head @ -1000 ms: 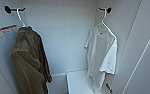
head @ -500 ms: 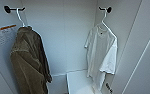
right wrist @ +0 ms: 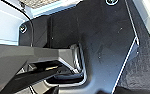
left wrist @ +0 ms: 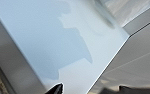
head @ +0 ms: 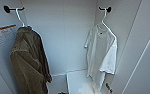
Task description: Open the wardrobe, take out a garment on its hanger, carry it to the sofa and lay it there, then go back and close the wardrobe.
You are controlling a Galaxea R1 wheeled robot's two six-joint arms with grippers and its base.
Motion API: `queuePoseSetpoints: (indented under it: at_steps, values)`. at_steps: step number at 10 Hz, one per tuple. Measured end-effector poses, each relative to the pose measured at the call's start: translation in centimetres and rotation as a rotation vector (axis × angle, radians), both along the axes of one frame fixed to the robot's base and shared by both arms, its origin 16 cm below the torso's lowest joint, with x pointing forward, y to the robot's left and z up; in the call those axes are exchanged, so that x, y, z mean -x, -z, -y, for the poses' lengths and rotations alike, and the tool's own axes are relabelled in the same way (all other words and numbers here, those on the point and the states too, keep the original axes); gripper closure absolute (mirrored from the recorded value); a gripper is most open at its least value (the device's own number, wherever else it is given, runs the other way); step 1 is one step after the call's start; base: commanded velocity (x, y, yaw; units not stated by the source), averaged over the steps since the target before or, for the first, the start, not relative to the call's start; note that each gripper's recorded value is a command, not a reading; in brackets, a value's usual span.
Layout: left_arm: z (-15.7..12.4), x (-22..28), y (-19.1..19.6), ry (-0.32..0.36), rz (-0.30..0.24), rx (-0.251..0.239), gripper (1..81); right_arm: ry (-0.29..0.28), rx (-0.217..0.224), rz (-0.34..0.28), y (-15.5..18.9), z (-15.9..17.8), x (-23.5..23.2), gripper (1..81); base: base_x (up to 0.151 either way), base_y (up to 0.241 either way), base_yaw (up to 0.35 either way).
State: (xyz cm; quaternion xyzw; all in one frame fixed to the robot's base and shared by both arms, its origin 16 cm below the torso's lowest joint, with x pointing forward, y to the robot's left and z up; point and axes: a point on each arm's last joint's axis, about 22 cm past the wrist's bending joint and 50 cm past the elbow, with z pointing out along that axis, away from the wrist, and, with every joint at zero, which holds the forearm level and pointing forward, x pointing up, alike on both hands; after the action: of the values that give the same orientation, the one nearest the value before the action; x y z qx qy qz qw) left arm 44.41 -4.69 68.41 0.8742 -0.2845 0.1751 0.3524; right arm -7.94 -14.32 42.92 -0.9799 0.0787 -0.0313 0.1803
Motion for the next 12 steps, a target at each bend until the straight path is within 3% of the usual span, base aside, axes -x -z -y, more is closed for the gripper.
queuePoseSetpoints:
  at_steps: [2,6,10,12]
  values:
    - [1.4,-5.7,-5.8,-0.017,0.080,0.039,1.0,0.000,0.001,0.002,0.0,0.1,-0.3,1.0,0.000,0.000,0.000]
    - [1.6,-12.6,-12.0,-0.090,0.118,0.029,1.0,0.001,-0.001,-0.001,0.0,-0.1,-0.3,1.0,0.000,0.000,0.000]
    - [8.0,-17.8,-22.2,-0.127,0.179,0.116,1.0,0.002,-0.002,-0.001,0.0,-0.2,-0.4,1.0,0.000,0.000,0.000]
    - [10.2,-18.3,-22.0,-0.138,0.176,0.093,1.0,0.002,-0.003,-0.002,0.0,-0.2,-0.3,1.0,0.000,0.000,0.000]
